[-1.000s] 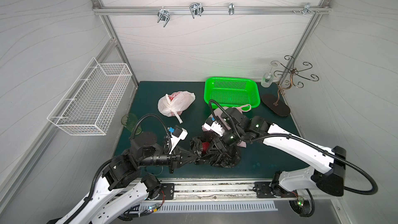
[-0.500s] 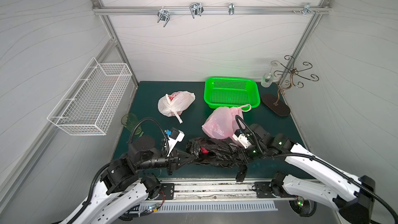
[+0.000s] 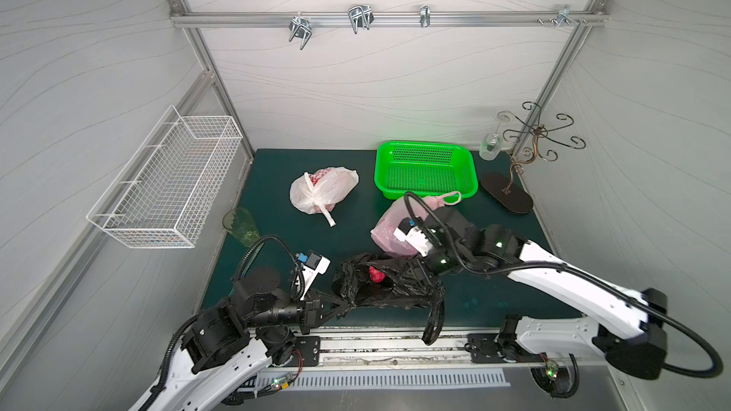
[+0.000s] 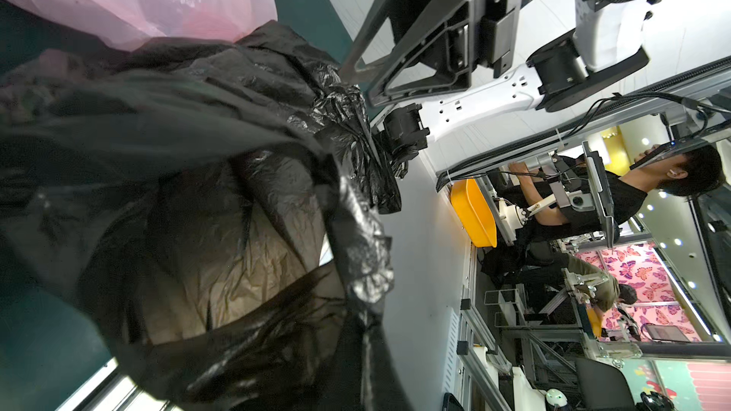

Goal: Untie the knot of a plastic bag & take out the apple
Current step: Untie the plastic bag at the center of the board.

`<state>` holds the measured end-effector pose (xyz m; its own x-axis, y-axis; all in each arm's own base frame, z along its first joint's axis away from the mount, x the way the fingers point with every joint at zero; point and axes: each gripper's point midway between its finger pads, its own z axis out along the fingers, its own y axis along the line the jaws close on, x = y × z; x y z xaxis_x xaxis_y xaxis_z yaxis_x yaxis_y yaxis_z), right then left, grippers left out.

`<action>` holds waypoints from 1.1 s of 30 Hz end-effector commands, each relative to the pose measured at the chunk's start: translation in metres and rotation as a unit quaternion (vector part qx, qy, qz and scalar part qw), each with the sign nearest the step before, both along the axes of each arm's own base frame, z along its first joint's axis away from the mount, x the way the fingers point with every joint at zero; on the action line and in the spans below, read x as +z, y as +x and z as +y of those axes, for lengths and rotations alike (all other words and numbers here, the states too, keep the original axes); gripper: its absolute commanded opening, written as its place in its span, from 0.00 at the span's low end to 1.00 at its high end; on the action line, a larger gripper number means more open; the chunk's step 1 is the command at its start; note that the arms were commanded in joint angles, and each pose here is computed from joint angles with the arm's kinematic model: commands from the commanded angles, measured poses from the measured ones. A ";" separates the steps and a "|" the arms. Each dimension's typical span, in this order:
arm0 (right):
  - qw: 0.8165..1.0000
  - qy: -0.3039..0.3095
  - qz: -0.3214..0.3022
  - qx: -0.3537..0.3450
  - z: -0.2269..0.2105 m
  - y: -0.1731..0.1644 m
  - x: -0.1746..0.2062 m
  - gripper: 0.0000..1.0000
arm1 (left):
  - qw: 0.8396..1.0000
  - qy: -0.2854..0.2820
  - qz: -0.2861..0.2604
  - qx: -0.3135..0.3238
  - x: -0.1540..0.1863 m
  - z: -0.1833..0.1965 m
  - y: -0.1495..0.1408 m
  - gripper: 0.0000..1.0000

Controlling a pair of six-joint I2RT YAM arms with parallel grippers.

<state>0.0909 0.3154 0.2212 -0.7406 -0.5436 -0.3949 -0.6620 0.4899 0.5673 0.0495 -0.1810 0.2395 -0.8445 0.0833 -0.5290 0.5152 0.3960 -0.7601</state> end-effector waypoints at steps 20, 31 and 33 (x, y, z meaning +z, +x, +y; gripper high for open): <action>0.973 -0.209 -0.078 0.061 -0.003 0.013 -0.133 0.99 | 0.998 -0.009 0.038 -0.052 -0.013 0.009 -0.033 0.00; 0.978 -0.163 -0.129 0.022 -0.023 -0.001 -0.102 0.99 | 0.998 0.008 0.044 -0.039 -0.021 0.010 -0.029 0.00; 0.983 -0.137 -0.123 -0.015 -0.019 0.015 -0.089 0.99 | 0.998 0.010 0.046 -0.038 -0.022 0.011 -0.029 0.00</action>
<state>0.0824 0.2945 0.1128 -0.5933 -0.7294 -0.3405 -0.8044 0.5528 0.2176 0.0190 -0.1704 0.2078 -0.8942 0.1695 -0.4144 0.4471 0.3869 -0.8065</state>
